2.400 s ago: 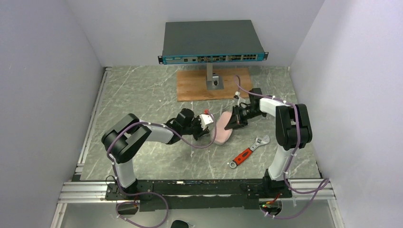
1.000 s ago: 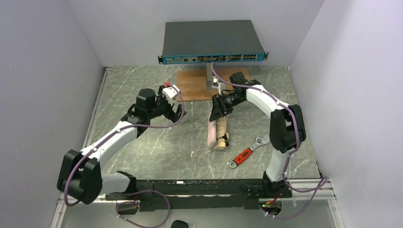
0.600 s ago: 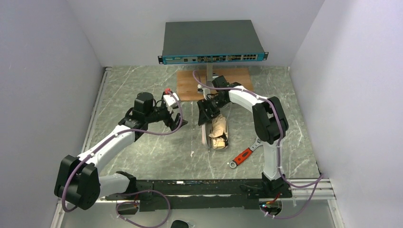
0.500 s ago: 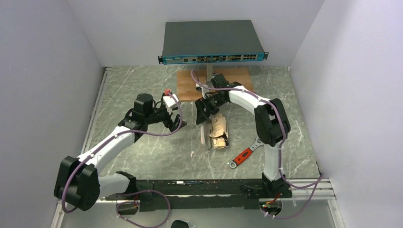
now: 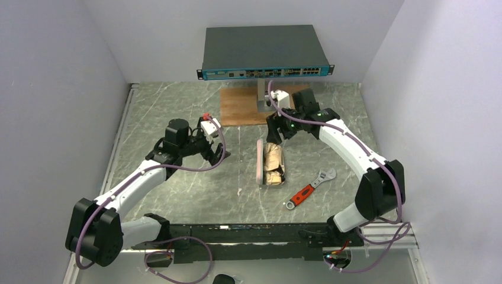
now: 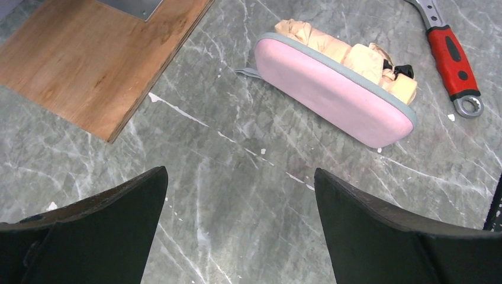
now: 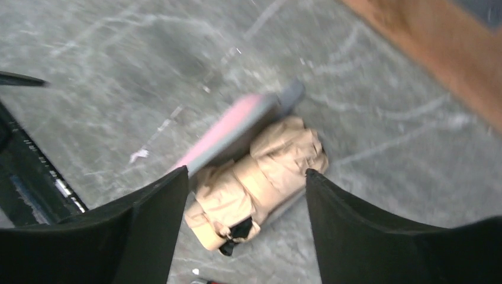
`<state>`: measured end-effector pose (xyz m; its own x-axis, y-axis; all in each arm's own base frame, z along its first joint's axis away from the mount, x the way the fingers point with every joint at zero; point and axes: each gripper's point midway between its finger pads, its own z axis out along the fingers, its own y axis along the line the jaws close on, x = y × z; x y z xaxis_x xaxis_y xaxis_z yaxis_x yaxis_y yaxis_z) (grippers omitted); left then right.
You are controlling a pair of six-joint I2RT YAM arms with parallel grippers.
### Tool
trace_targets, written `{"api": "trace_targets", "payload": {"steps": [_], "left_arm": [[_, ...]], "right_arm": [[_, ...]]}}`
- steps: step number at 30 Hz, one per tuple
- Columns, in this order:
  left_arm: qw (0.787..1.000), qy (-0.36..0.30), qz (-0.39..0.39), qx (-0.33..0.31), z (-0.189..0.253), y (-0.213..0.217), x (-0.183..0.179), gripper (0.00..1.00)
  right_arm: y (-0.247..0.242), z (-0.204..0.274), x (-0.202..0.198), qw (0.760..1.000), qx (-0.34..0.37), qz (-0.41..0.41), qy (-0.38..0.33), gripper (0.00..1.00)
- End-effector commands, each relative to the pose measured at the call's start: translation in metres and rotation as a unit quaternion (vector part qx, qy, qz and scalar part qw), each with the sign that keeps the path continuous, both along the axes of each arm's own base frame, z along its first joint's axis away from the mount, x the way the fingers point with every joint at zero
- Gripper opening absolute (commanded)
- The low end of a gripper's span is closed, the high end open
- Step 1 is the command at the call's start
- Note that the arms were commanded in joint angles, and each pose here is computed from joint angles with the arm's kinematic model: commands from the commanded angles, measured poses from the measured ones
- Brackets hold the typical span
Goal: Open the umbrella
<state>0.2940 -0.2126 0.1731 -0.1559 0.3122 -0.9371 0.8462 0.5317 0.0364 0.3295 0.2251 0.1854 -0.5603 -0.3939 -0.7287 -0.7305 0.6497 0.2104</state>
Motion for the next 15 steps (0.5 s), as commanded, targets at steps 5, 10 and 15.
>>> {"api": "trace_targets", "payload": {"steps": [5,10,15], "left_arm": [[0.999,-0.028,0.022,-0.003,0.022,0.004,0.012,1.0],[0.999,-0.025,0.032,-0.004,0.024,0.008,0.01,1.0],[0.999,-0.027,0.036,-0.004,0.024,0.011,0.004,1.0]], "right_arm": [[-0.024,-0.068,-0.023,0.992,-0.066,-0.081,0.069,0.63],[-0.02,-0.09,-0.023,0.987,-0.093,-0.09,0.094,0.69],[-0.01,-0.115,-0.028,0.979,-0.113,-0.103,0.134,0.77]]}}
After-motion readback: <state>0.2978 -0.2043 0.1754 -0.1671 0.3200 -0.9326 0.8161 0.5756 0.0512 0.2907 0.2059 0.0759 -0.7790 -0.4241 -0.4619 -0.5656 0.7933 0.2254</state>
